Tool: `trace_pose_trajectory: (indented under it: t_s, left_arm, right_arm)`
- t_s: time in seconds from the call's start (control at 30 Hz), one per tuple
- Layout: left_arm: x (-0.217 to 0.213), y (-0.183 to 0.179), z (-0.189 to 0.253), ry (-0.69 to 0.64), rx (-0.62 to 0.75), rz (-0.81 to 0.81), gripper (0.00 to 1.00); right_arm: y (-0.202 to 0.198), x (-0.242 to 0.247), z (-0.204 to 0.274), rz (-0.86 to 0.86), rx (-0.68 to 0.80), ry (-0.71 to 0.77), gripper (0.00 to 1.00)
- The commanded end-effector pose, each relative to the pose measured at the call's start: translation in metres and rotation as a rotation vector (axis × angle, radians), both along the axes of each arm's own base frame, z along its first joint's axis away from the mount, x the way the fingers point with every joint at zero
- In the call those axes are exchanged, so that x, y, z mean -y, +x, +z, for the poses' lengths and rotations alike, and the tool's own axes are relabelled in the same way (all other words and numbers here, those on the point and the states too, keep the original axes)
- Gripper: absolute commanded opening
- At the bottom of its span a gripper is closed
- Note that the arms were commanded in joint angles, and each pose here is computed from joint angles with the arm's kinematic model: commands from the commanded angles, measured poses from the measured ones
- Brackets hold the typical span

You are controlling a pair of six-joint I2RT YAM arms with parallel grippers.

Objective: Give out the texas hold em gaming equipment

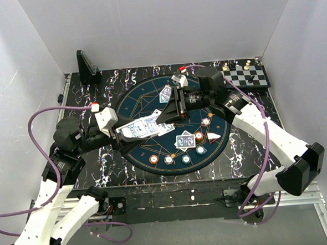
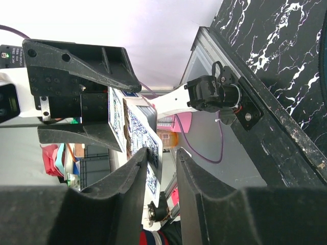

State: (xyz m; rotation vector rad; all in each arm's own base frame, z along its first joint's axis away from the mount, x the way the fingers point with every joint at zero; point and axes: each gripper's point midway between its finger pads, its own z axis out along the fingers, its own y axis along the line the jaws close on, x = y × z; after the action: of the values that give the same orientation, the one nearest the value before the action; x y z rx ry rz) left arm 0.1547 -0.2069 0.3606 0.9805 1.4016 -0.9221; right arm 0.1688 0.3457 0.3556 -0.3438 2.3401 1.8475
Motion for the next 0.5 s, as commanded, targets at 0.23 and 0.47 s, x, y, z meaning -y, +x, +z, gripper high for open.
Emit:
trace_pose_trajectory:
  t_s: [0.23,0.47]
  left_arm:
    - [-0.002,-0.002,0.017,-0.033,0.056,0.005,0.00]
    - [-0.002,-0.003,0.017,-0.033,0.052,0.005,0.00]
  right_arm:
    - [-0.003,0.025,0.014,-0.031,0.041,-0.001,0.30]
    - [-0.002,0.035,0.015,-0.046,0.039,0.000,0.21]
